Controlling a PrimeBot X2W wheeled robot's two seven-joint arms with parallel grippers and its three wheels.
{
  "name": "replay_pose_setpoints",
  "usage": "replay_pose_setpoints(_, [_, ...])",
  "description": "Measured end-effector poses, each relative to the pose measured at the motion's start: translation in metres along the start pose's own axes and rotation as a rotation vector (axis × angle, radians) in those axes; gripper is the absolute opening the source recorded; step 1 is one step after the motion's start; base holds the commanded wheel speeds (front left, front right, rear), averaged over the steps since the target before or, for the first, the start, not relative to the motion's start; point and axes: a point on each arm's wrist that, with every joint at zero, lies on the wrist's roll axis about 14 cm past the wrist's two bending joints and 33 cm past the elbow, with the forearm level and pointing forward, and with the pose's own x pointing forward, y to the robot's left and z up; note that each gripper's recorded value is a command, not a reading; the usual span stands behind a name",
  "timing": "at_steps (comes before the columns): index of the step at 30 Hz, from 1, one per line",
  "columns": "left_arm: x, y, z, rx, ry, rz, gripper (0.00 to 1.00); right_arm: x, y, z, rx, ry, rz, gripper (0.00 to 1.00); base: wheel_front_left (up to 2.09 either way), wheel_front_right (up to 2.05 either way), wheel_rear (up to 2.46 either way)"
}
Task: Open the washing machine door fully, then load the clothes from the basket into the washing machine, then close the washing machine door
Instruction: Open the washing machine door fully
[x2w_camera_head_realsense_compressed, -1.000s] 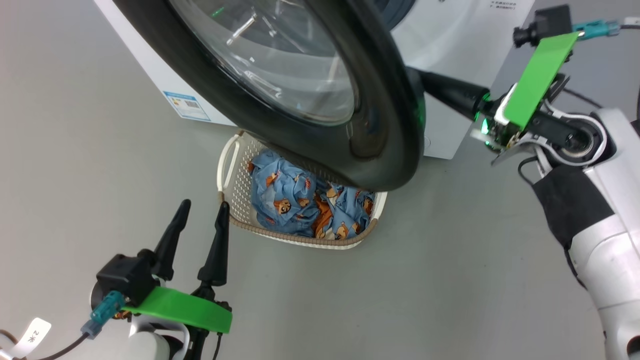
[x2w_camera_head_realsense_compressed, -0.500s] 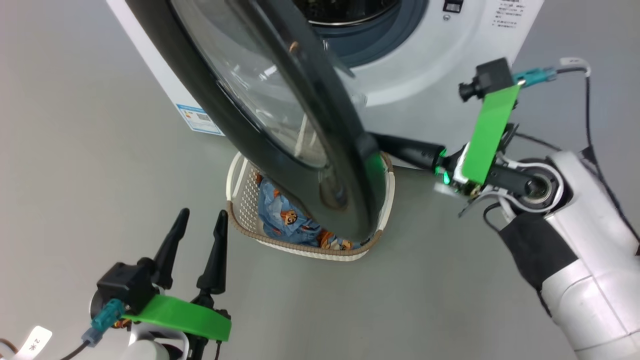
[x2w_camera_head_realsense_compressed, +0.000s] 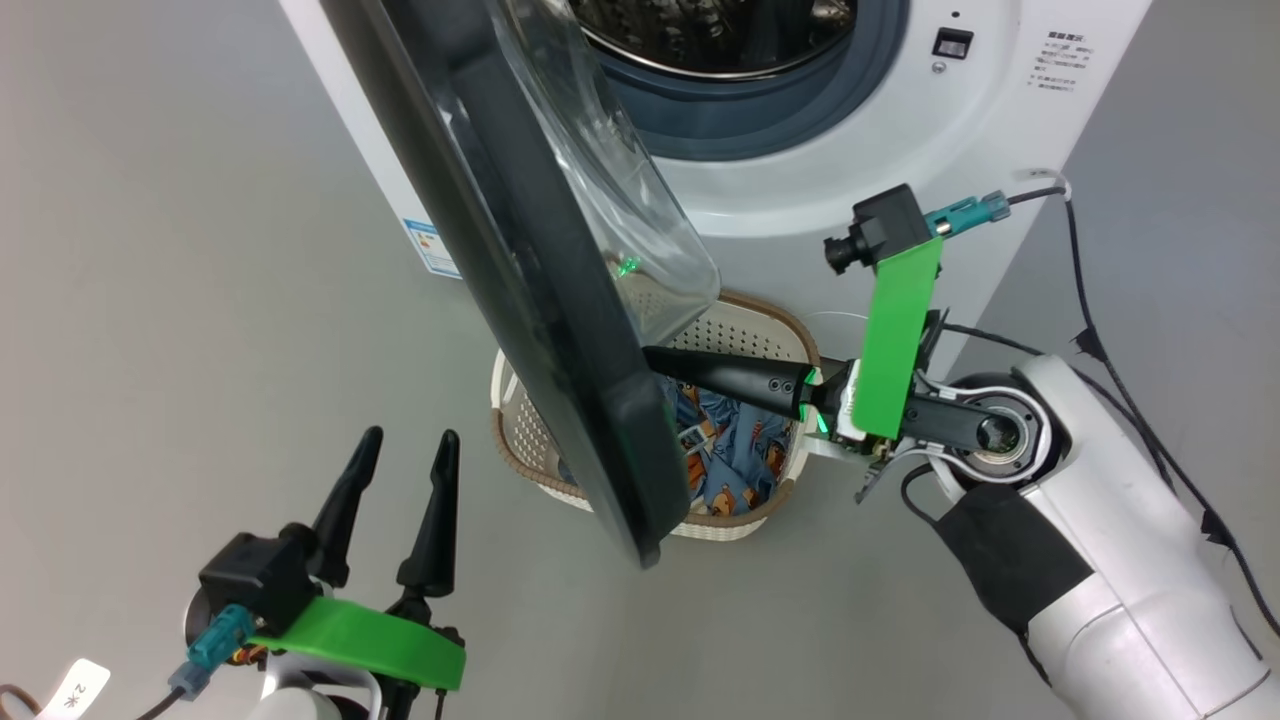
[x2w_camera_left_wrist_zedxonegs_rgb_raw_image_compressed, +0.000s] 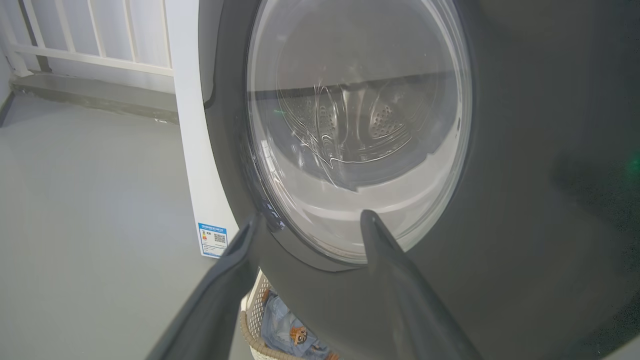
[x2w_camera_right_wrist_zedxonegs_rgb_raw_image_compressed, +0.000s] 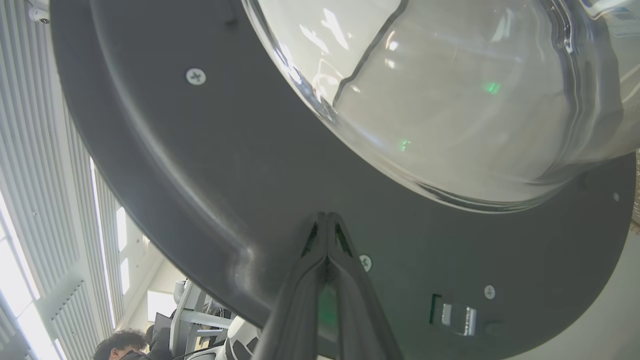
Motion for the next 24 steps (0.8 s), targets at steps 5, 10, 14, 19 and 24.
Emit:
replay_pose_setpoints(5, [-0.004,0.003,0.003,0.002,-0.007,0.012,1.00,0.008,0.004,-0.009,0.009,0.020,0.019,0.00,0.00,0.00,0.00])
replay_pose_setpoints(10, [-0.006,0.005,0.005,0.002,-0.013,0.018,1.00,0.009,0.007,-0.010,0.005,0.017,0.021,0.00,0.00,0.00,0.00])
replay_pose_setpoints(14, [-0.010,0.005,0.001,-0.004,0.000,0.023,1.00,0.003,0.004,-0.010,0.019,-0.020,0.011,0.00,0.00,0.00,0.00])
replay_pose_setpoints(19, [-0.007,-0.001,0.002,-0.007,-0.006,0.002,1.00,-0.007,-0.001,-0.011,0.022,-0.073,-0.013,0.00,0.00,0.00,0.00])
replay_pose_setpoints(24, [-0.007,-0.008,0.001,-0.009,-0.004,-0.024,1.00,-0.032,-0.011,-0.007,0.034,-0.192,-0.055,0.49,0.00,0.00,0.00])
